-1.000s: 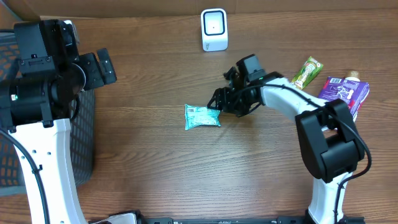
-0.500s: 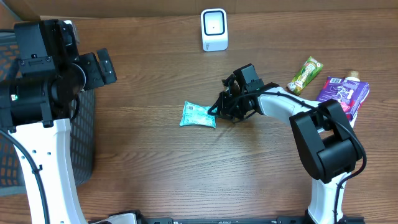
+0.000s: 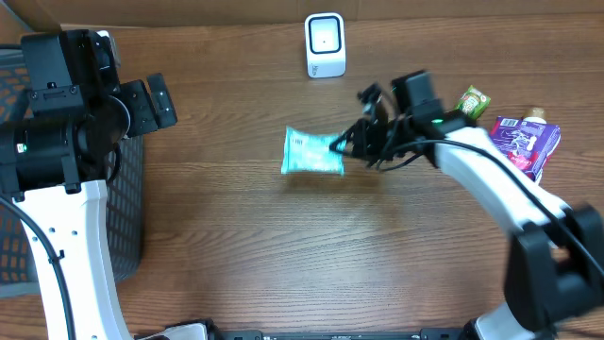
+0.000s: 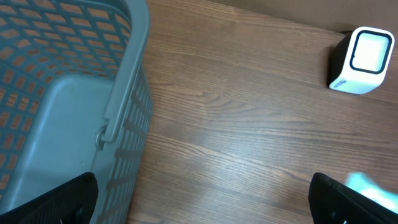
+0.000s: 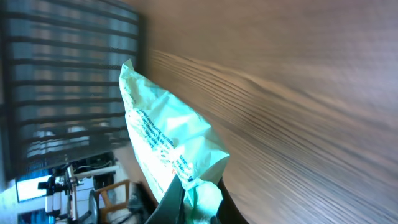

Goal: Scan the item barcode
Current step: 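Lift the wipes packet toward the white scanner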

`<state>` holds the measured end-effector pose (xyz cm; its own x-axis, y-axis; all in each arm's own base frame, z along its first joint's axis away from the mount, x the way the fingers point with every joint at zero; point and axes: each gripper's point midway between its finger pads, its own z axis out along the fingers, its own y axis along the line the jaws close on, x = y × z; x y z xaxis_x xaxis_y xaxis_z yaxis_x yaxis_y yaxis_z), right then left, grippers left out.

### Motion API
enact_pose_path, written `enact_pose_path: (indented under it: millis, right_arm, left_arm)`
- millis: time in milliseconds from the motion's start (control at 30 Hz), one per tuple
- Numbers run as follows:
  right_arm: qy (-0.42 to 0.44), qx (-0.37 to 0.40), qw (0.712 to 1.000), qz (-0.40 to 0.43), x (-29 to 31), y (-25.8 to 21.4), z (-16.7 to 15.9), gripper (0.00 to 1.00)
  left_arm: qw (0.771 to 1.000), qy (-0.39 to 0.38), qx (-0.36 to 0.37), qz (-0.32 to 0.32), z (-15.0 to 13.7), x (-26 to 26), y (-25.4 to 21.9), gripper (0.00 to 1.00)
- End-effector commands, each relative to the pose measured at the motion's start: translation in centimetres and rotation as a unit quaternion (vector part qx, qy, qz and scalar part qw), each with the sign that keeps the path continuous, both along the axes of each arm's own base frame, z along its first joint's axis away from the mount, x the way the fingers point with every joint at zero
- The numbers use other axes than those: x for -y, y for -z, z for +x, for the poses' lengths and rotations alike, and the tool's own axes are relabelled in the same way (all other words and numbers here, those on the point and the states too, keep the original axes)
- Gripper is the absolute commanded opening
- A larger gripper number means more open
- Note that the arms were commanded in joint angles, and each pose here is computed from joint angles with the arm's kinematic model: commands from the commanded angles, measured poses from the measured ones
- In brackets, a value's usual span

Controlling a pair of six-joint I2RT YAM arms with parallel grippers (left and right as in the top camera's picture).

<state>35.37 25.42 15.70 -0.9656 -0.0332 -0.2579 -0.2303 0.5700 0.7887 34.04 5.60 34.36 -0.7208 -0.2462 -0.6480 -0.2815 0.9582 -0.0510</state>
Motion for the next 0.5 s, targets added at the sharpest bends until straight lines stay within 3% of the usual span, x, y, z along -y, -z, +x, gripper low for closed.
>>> enact_pose_path:
  millis: [0,333,467]
  right_arm:
    - [-0.034,0.081,0.995,0.051,0.2,-6.5,-1.0,0.04]
    - [-0.019,0.133,0.99,0.046,2.2,-10.1,-1.5,0.04]
    - [0.03,0.13,0.991,-0.02,4.0,-8.7,-0.3,0.04]
  left_arm:
    - [1.0,0.007,0.0,0.004,0.1,0.0,-0.1,1.0]
    - [1.0,0.007,0.0,0.004,0.1,0.0,-0.1,1.0]
    - [1.0,0.007,0.0,0.004,0.1,0.0,-0.1,1.0]
